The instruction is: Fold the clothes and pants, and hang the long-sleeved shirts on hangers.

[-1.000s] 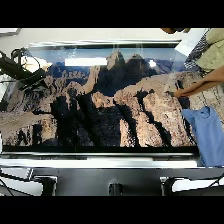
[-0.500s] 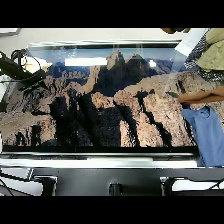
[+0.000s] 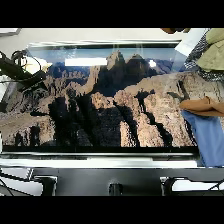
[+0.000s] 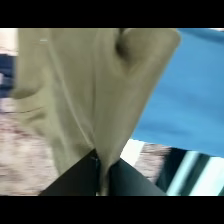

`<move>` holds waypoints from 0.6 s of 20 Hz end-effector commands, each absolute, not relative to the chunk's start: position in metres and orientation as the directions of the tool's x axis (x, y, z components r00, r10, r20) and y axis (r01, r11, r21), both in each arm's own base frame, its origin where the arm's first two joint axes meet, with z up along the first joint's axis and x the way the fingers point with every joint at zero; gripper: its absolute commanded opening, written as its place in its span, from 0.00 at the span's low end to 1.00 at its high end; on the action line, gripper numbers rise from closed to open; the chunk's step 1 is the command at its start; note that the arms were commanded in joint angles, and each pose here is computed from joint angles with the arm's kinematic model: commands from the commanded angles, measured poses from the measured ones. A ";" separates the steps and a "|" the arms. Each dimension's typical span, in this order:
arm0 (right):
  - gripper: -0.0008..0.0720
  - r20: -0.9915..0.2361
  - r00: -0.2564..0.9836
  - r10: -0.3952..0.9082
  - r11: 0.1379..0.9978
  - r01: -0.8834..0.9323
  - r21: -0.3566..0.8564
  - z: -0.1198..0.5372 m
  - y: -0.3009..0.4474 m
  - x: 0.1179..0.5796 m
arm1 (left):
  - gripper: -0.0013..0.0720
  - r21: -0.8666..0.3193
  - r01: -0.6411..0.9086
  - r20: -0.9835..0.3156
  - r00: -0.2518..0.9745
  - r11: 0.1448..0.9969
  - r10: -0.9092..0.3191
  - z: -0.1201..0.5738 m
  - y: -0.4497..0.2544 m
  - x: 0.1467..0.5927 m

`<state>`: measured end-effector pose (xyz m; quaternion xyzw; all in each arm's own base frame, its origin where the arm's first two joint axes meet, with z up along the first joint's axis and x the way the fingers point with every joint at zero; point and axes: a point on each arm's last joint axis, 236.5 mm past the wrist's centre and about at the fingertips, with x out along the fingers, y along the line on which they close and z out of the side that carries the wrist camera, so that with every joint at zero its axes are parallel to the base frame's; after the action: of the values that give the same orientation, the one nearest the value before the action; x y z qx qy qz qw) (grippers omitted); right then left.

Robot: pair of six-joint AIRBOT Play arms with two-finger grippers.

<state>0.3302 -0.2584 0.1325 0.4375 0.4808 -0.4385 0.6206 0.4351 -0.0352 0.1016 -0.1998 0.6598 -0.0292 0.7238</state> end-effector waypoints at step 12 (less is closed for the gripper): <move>0.05 -0.913 -0.376 -0.157 0.305 0.861 -0.406 0.021 -0.242 0.173 | 0.04 -0.321 -0.223 -0.947 0.100 0.921 -0.306 0.100 -0.035 0.429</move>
<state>0.2009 -0.2447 0.0390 0.3022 0.6307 -0.5071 0.5038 0.4301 -0.0353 0.1009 -0.1978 0.6678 -0.0293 0.7170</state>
